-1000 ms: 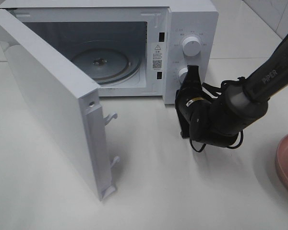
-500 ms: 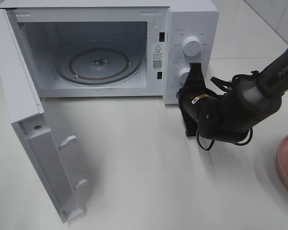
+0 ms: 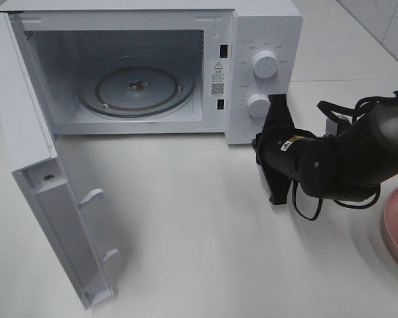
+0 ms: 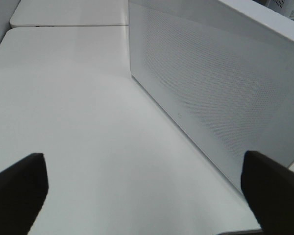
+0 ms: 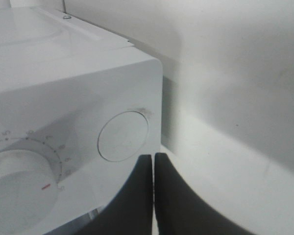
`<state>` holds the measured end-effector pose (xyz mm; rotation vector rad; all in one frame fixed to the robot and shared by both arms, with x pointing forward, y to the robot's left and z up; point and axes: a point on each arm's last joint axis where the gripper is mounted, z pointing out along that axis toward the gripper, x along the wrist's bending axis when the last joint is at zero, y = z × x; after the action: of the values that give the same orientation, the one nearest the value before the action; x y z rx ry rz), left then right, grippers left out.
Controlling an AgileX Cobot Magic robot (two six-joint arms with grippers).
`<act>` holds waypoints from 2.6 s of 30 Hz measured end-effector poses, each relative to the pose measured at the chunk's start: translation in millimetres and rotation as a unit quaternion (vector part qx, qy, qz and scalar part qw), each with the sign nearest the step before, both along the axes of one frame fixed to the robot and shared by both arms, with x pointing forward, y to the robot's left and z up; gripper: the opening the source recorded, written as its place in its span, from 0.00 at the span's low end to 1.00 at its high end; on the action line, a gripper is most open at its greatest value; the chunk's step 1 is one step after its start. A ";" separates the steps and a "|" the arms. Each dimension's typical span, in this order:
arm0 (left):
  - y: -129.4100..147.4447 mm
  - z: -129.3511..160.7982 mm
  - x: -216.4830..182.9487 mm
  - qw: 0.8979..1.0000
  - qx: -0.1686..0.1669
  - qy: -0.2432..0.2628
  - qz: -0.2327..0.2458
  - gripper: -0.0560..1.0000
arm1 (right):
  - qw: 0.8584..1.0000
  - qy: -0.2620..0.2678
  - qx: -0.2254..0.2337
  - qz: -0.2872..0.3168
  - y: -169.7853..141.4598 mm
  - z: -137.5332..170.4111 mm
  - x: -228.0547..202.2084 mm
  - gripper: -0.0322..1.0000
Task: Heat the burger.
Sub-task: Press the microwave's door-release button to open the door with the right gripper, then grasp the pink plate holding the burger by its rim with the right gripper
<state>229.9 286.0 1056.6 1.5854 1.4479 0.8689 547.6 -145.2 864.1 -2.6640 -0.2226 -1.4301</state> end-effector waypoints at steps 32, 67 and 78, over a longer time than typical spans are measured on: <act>0.0 0.0 0.0 1.000 0.000 0.000 0.000 1.00 | 0.866 0.054 -0.300 0.397 -2.3 71.6 -54.0 0.06; 0.0 0.0 0.0 1.000 0.000 0.000 0.000 1.00 | 0.594 0.140 -0.466 0.641 -52.0 115.3 -87.2 0.93; 0.0 0.0 0.0 1.000 0.000 0.000 0.000 1.00 | 0.625 0.215 -0.440 0.608 -92.6 114.1 -81.3 0.99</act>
<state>229.9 286.0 1056.6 1.5854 1.4479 0.8689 466.3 -237.8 978.2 -2.0413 -2.5136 -0.1315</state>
